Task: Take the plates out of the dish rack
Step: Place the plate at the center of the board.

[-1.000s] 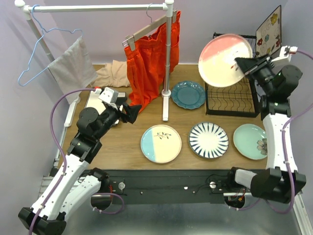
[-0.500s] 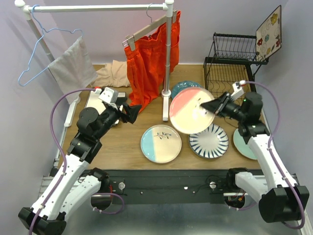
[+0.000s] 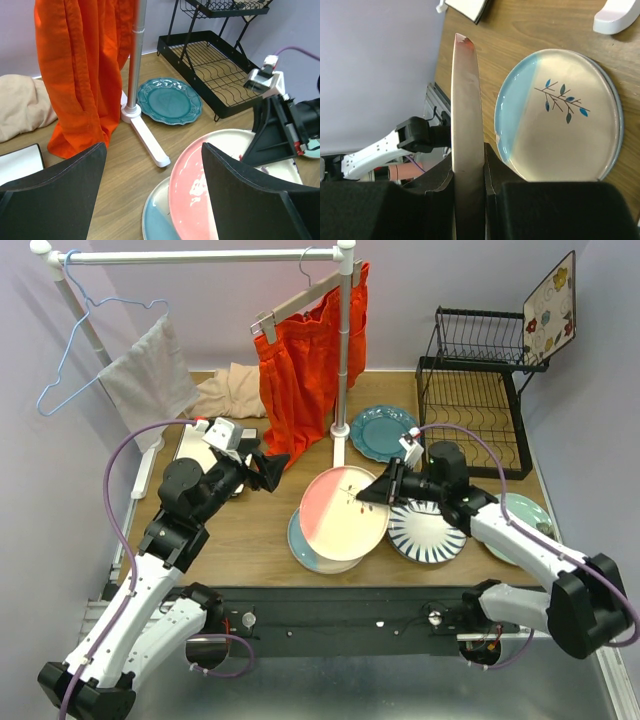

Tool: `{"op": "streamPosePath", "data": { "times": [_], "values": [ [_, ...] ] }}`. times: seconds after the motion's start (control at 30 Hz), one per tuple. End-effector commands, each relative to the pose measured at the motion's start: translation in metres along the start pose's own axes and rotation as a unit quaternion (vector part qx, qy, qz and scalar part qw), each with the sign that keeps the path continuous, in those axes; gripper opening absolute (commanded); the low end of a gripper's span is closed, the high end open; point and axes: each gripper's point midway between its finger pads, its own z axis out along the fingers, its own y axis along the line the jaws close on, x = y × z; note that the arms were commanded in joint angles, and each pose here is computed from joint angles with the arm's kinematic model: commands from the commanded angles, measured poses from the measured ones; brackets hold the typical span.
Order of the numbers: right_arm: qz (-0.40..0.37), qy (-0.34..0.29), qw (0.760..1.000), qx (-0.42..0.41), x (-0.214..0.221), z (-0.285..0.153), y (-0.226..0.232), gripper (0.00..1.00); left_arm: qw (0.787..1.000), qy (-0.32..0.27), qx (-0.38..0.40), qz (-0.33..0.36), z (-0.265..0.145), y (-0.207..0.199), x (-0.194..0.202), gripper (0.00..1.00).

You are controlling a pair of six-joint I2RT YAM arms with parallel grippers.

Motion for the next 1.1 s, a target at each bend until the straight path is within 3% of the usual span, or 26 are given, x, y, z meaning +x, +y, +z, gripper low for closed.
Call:
{"op": "streamPosePath", "data": {
  "times": [0.0,0.3,1.07],
  "values": [
    [-0.010,-0.012,0.998,-0.056,-0.003,0.017,0.020,0.01,1.000,-0.004,-0.012,0.002,-0.001,0.005,-0.001,0.86],
    [0.010,0.026,0.997,-0.066,0.024,0.042,0.001,0.01,1.000,-0.005,-0.012,0.001,-0.001,0.005,-0.002,0.86],
    [0.013,0.046,0.998,-0.045,0.044,0.056,-0.032,0.03,1.000,-0.004,0.000,0.002,-0.001,0.000,-0.001,0.86]
  ]
}}
